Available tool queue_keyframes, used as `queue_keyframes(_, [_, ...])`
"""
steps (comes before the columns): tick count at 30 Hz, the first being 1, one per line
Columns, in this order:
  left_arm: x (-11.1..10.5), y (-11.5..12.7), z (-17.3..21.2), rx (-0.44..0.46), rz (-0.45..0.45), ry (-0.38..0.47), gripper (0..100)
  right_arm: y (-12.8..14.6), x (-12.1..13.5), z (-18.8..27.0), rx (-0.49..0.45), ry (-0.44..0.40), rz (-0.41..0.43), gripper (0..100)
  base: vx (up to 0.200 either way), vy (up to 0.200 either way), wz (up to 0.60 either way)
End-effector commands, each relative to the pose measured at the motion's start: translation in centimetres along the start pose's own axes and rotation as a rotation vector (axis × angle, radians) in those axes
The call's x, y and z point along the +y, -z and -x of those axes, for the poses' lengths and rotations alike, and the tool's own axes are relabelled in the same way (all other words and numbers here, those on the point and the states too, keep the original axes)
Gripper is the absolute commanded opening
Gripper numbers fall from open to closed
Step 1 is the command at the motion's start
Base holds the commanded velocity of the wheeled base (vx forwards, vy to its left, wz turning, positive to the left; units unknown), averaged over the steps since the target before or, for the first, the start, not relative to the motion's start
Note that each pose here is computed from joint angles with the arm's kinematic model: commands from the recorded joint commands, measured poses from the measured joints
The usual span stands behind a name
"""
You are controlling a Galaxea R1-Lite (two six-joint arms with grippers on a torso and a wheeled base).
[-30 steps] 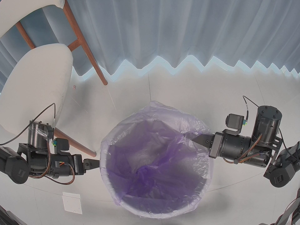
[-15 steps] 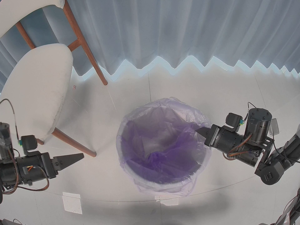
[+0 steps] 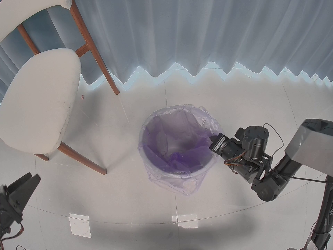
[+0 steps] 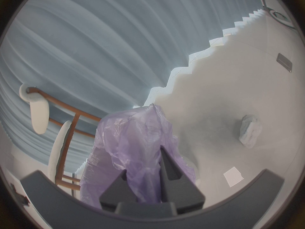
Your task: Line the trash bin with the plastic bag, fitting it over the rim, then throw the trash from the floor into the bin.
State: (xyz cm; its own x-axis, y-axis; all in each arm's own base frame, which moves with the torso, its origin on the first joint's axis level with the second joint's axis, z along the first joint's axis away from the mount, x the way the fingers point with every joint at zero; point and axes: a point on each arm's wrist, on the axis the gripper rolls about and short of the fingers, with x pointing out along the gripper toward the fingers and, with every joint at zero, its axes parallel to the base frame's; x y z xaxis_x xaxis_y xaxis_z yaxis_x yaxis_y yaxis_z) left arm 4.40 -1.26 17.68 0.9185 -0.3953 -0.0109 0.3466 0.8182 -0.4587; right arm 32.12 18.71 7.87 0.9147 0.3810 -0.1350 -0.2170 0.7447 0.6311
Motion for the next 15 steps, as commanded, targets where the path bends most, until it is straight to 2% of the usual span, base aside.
queue_keyframes(1, [0.1, 2.9, 5.2, -0.132, -0.094, 0.076, 100, 3.3, -2.1, -4.8, -0.054, 0.048, -0.054, 0, 0.0, 0.0, 0.0])
queue_keyframes(4, [0.4, 3.7, 6.3, -0.121, -0.149, 0.131, 100, 4.0, -2.6, -5.7, -0.084, 0.057, -0.057, 0, 0.0, 0.0, 0.0])
queue_keyframes(6, [0.6, 4.2, 6.8, -0.112, -0.199, 0.131, 100, 4.1, -2.7, -6.2, -0.118, 0.061, -0.057, 0, 0.0, 0.0, 0.0])
queue_keyframes(9, [0.8, 4.9, 7.3, -0.106, -0.25, 0.06, 100, 4.5, -2.8, -6.7, -0.144, 0.053, -0.052, 0, 0.0, 0.0, 0.0])
queue_keyframes(11, [1.0, 5.1, 7.3, -0.122, -0.265, -0.027, 100, 4.9, -3.2, -7.0, -0.154, 0.045, -0.035, 0, 0.0, 0.0, 0.0])
queue_keyframes(12, [1.0, 5.1, 7.3, -0.122, -0.265, -0.027, 100, 4.9, -3.2, -7.0, -0.154, 0.045, -0.035, 0, 0.0, 0.0, 0.0])
queue_keyframes(14, [1.2, 5.0, 7.3, -0.155, -0.288, -0.127, 100, 5.5, -3.7, -7.4, -0.18, 0.031, 0.014, 0, 0.0, 0.0, 0.0])
queue_keyframes(15, [1.3, 5.1, 7.3, -0.157, -0.291, -0.144, 100, 5.8, -3.9, -7.6, -0.191, 0.024, 0.035, 0, 0.0, 0.0, 0.0])
